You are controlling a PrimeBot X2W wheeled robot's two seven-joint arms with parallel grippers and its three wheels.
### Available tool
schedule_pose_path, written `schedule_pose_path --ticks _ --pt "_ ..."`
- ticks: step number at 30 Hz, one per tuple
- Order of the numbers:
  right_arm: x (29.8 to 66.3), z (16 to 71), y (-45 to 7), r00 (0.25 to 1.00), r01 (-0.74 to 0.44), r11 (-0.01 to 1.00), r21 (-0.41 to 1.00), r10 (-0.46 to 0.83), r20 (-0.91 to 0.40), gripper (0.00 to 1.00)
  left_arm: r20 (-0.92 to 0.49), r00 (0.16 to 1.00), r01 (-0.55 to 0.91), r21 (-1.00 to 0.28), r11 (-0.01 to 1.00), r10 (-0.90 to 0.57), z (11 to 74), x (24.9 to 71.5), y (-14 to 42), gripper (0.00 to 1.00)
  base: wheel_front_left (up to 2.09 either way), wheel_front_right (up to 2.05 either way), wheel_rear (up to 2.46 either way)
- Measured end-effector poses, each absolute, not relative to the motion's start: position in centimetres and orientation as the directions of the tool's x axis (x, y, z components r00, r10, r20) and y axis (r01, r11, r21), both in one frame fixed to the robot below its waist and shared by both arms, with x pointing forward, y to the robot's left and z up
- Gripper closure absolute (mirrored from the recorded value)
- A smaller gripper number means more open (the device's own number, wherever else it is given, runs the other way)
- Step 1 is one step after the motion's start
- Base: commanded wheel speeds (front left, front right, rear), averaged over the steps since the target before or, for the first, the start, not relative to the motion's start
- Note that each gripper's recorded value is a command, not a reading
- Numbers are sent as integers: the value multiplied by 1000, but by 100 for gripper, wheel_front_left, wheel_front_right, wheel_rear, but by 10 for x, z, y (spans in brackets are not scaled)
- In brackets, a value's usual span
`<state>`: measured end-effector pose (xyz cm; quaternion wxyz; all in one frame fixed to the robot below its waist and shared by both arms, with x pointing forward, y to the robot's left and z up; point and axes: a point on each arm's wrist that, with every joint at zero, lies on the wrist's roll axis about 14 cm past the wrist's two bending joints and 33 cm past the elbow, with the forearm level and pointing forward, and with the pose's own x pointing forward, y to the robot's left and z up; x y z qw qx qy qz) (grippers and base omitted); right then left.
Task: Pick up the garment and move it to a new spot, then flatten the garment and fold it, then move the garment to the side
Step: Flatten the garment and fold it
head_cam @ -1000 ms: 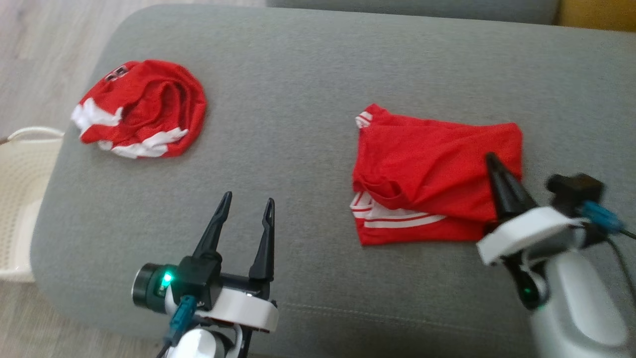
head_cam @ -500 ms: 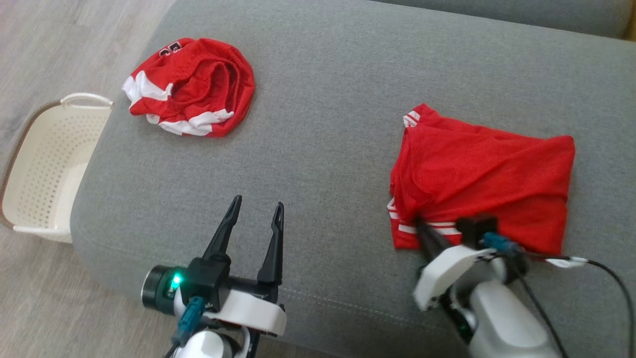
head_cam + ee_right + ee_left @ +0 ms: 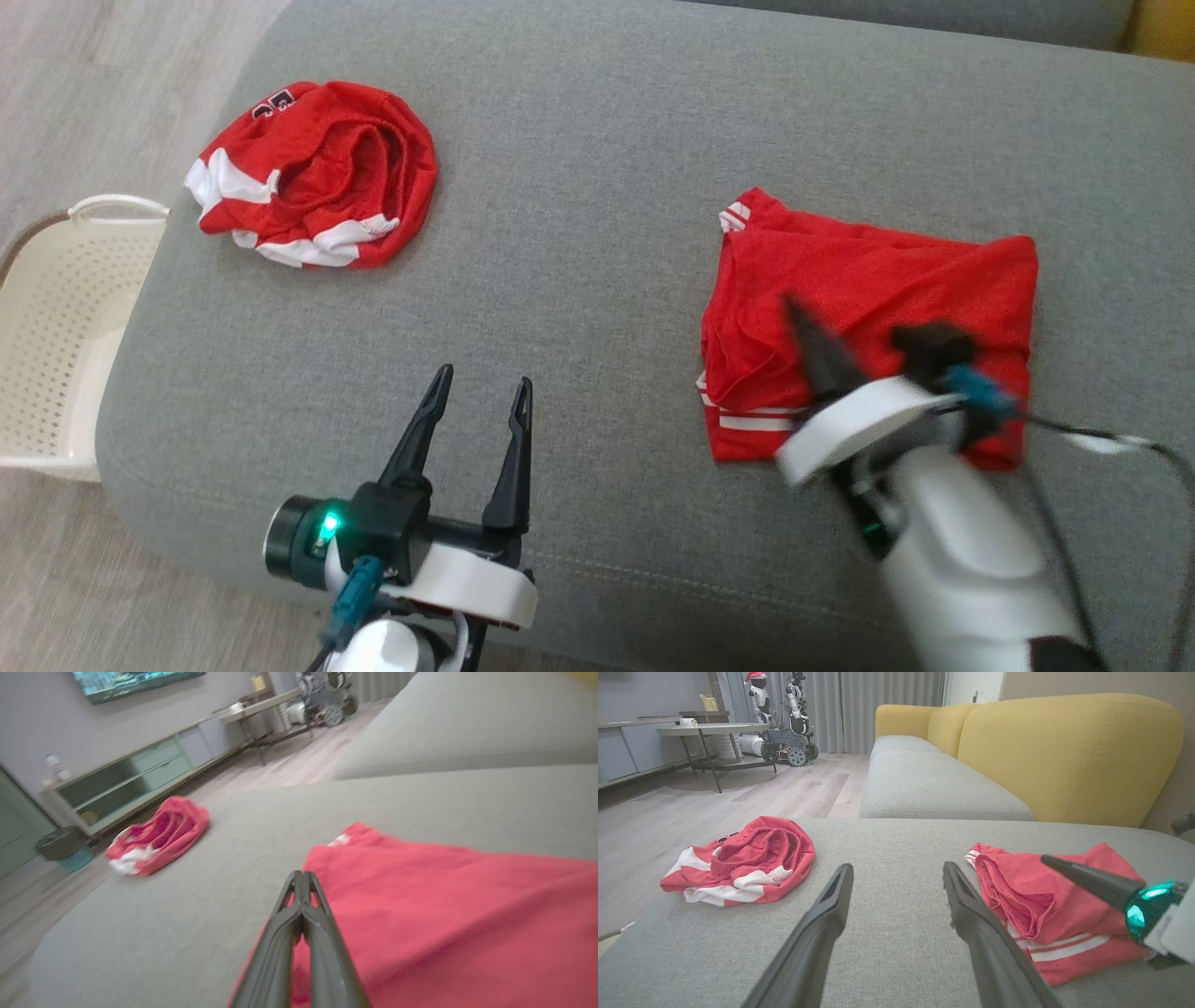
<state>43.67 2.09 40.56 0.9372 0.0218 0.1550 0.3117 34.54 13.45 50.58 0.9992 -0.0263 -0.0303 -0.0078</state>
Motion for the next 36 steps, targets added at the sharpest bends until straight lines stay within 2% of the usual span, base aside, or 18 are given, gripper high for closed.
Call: schedule_pose_path --ticks 2,5,9,14,22,24,25,26,27,30,31,34,36 --pt "450 406 1 799 -527 843 105 534 -276 100 59 998 18 -52 998 -15 505 345 134 0 0 0 0" --pt "446 386 -15 799 -503 861 75 497 -338 100 61 998 16 -53 998 -13 506 345 135 0 0 0 0" --pt "423 360 -5 740 -545 834 87 527 -418 100 58 998 -1 -55 998 4 506 344 140 0 0 0 0" --pt "410 354 23 675 -611 781 130 600 -428 100 56 998 -21 -46 999 23 506 345 146 0 0 0 0" --pt "357 377 93 514 -739 607 293 789 -337 100 54 998 -23 -44 999 25 505 343 147 0 0 0 0" --pt "352 387 98 514 -731 596 331 801 -306 100 64 998 -18 -46 999 21 508 344 145 0 0 0 0" --pt "356 396 98 530 -727 599 335 800 -281 85 70 997 -19 -47 999 22 510 344 145 0 0 0 0" --pt "363 404 96 552 -720 608 335 794 -255 47 78 997 -16 -49 999 20 512 345 144 0 0 0 0" --pt "372 415 92 583 -708 623 332 781 -223 0 87 996 -13 -52 999 18 515 345 144 0 0 0 0" --pt "405 455 69 693 -666 688 288 714 -103 0 109 994 1 -59 998 5 521 346 140 0 0 0 0" --pt "405 455 69 693 -666 688 288 714 -103 0 109 994 1 -59 998 5 521 346 140 0 0 0 0" --pt "430 496 29 795 -596 773 217 607 23 0 112 994 11 -69 998 -4 521 344 137 0 0 0 0" --pt "433 512 -6 851 -524 831 189 519 76 0 117 993 12 -79 997 -3 523 341 137 0 0 0 0"
